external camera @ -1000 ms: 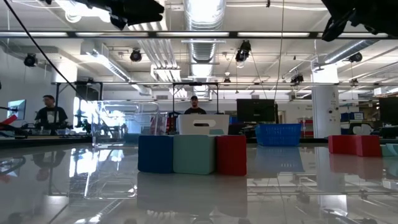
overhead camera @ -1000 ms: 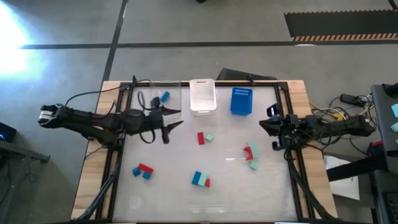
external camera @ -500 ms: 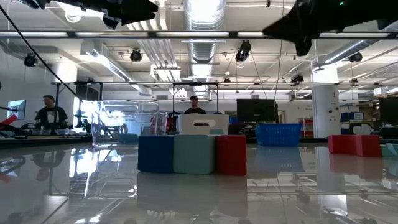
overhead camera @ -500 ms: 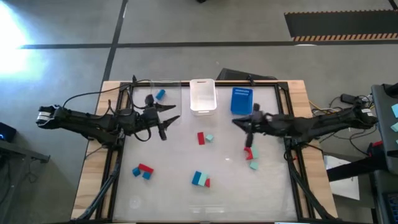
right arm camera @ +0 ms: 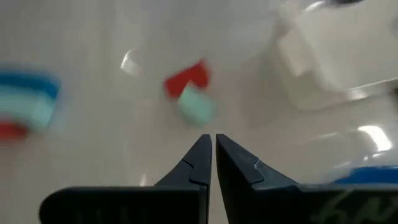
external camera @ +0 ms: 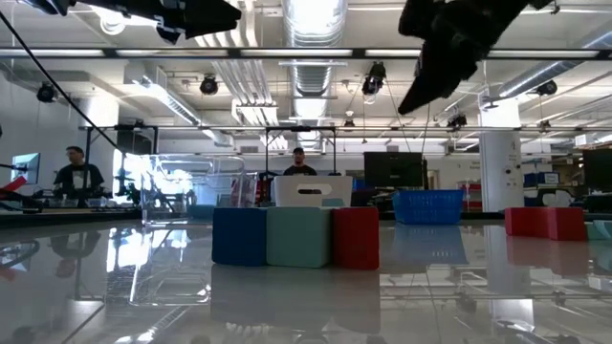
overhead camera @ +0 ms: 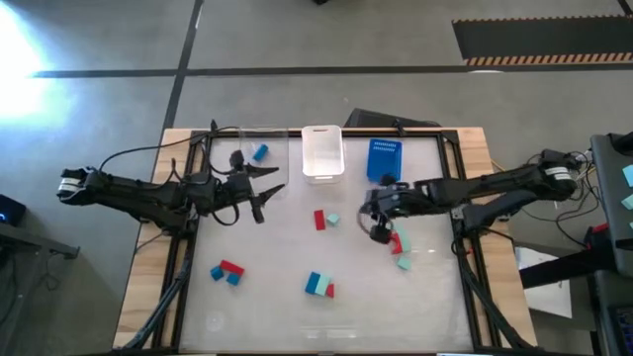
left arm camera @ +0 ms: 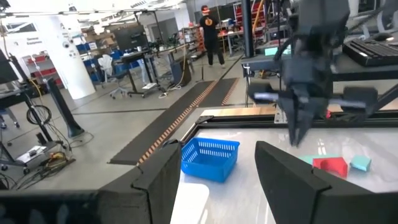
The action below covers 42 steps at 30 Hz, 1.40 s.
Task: Sort & place blocks by color
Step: Put the top light blue block into the blue bin
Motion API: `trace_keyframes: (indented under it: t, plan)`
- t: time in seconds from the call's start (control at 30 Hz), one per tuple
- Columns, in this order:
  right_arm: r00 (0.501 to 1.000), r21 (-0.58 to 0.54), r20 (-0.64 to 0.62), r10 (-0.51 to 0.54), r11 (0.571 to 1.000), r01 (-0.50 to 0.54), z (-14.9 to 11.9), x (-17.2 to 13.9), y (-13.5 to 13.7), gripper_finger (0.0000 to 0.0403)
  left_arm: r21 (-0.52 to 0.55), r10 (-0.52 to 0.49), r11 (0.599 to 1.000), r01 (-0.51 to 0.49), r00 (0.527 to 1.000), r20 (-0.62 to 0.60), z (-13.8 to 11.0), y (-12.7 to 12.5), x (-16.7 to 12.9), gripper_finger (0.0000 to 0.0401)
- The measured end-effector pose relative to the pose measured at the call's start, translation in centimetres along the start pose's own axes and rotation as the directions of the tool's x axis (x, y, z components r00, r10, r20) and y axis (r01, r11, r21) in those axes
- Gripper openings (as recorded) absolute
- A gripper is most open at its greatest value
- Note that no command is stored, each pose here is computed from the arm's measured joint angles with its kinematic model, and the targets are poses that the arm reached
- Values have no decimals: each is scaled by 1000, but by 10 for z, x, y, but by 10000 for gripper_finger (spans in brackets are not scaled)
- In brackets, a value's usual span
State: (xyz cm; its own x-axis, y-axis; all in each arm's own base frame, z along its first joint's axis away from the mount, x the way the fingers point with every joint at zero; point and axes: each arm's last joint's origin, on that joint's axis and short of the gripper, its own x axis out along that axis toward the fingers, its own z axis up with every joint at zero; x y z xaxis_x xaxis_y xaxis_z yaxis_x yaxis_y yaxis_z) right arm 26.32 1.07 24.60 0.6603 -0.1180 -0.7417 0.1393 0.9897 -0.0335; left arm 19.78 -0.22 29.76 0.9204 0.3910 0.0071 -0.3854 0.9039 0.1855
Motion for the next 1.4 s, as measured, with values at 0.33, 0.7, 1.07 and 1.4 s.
trace_keyframes:
  t: [0.33,0.7,1.07,1.4]
  plan:
    - [977,-151,-124,173,970,-191,31,53,-28,13,7,0,1000,-1,1000,3,0,0,0,190]
    - [912,-221,-336,236,921,-320,42,108,-49,72,9,0,1000,0,1000,2,0,0,0,190]
    - [900,-462,-407,158,814,-351,44,144,-43,257,9,-1,1000,1,1000,0,0,0,0,190]
    - [911,-563,-374,173,739,-371,46,148,-30,257,10,-1,1000,1,1000,-2,-1,0,0,190]
